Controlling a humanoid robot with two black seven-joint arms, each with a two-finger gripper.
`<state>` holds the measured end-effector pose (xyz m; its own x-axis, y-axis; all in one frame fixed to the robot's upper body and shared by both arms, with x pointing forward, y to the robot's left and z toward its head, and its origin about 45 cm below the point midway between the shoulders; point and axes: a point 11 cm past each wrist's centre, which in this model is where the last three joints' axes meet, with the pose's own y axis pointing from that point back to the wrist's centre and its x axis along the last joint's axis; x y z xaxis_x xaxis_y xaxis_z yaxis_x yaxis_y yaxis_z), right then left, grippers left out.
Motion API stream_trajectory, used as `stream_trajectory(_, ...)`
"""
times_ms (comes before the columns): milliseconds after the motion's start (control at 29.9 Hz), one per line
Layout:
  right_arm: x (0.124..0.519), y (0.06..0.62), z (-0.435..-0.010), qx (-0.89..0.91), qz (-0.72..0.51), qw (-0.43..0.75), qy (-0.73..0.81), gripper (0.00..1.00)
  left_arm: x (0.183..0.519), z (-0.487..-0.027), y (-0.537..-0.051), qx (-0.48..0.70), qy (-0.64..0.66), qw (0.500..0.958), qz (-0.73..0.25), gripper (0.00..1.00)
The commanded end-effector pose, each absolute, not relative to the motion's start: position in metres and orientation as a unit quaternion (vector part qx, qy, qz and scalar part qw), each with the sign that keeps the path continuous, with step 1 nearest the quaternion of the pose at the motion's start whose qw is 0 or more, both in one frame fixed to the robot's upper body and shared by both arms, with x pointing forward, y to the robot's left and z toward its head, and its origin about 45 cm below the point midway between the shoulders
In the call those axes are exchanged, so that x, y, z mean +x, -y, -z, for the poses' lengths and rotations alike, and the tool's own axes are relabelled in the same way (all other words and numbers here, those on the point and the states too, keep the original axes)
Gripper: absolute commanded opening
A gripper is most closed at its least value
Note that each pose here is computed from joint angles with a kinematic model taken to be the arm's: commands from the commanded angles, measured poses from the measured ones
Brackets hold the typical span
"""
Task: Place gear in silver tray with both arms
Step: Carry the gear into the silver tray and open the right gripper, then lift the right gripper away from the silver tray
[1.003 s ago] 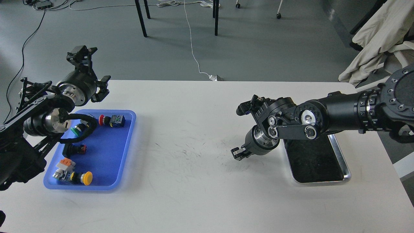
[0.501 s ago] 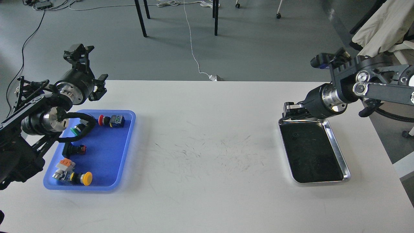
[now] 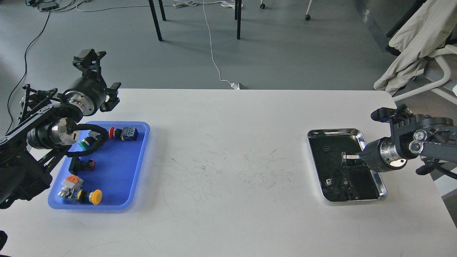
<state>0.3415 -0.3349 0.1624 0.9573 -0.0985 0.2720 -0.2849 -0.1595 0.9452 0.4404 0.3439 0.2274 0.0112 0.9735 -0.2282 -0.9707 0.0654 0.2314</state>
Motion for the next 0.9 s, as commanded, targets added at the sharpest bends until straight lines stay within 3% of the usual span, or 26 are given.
stream_trajectory(0,0.344,0.334,-0.159,0.757,-0.073,0.637,0.128,0.05,0.441,-0.228,-0.344,0.004,-0.164,0.711,-0.684,0.98)
stream_trajectory(134,0.345,0.331,-0.159,0.759,-0.074,0.635,0.126,0.17,0.441,-0.228,-0.344,0.005,-0.164,0.711,-0.684,0.98)
stream_trajectory(201,0.345,0.331,-0.159,0.759,-0.075,0.635,0.127,0.34,0.441,-0.228,-0.344,0.005,-0.164,0.711,-0.684,0.98)
stream_trajectory(234,0.346,0.331,-0.159,0.759,-0.075,0.635,0.128,0.5,0.441,-0.228,-0.344,0.004,-0.164,0.711,-0.683,0.98)
stream_trajectory(301,0.349,0.327,-0.162,0.763,-0.076,0.627,0.134,0.96,0.441,-0.228,-0.344,0.005,-0.164,0.711,-0.684,0.98)
stream_trajectory(602,0.373,0.296,-0.2,0.804,-0.097,0.56,0.175,0.97,0.441,-0.229,-0.344,0.007,-0.162,0.711,-0.684,0.98)
stream_trajectory(869,0.431,0.292,-0.298,0.851,-0.081,0.394,0.337,0.97,0.449,-0.237,-0.355,0.008,-0.151,0.703,-0.695,0.98)
